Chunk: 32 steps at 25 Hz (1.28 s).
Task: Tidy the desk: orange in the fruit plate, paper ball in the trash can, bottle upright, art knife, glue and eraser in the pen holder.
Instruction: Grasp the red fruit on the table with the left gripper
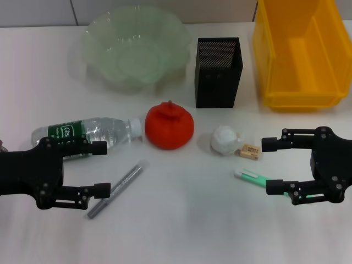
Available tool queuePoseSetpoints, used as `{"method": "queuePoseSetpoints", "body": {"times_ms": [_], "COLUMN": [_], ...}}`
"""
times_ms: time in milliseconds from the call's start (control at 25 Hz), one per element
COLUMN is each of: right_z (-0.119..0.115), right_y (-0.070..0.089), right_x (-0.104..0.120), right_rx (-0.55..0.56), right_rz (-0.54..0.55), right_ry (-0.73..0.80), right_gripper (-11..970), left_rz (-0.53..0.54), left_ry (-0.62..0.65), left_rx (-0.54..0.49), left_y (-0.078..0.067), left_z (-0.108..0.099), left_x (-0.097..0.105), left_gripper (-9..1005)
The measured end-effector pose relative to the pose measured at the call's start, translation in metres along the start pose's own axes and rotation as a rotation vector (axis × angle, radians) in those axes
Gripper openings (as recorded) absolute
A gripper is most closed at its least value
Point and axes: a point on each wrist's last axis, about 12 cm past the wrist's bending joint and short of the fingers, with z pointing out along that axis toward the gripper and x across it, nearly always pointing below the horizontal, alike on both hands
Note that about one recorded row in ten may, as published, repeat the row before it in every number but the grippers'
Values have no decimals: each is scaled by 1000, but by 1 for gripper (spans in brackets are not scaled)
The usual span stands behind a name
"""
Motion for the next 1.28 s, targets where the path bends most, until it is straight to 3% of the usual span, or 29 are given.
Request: {"method": "queuePoseSetpoints", "body": {"times_ms": [760, 1080, 1280], "right_z": [-7, -39, -64], "right_y": [7, 24, 41], "right_x": [8, 18, 19], "right_rx": [15, 143, 217], "right_rz": [27, 44, 51], "right_ry": [-10, -6, -15], "right_gripper": [756, 755, 755], "left_rz": [-5, 16, 63], "left_ry": [2, 19, 92], "left_rx": [1, -17, -66], "left_y": [0, 9, 25], "left_z": [0, 6, 26], "left_x": [0, -11, -26], "left_gripper": [858, 856, 855]}}
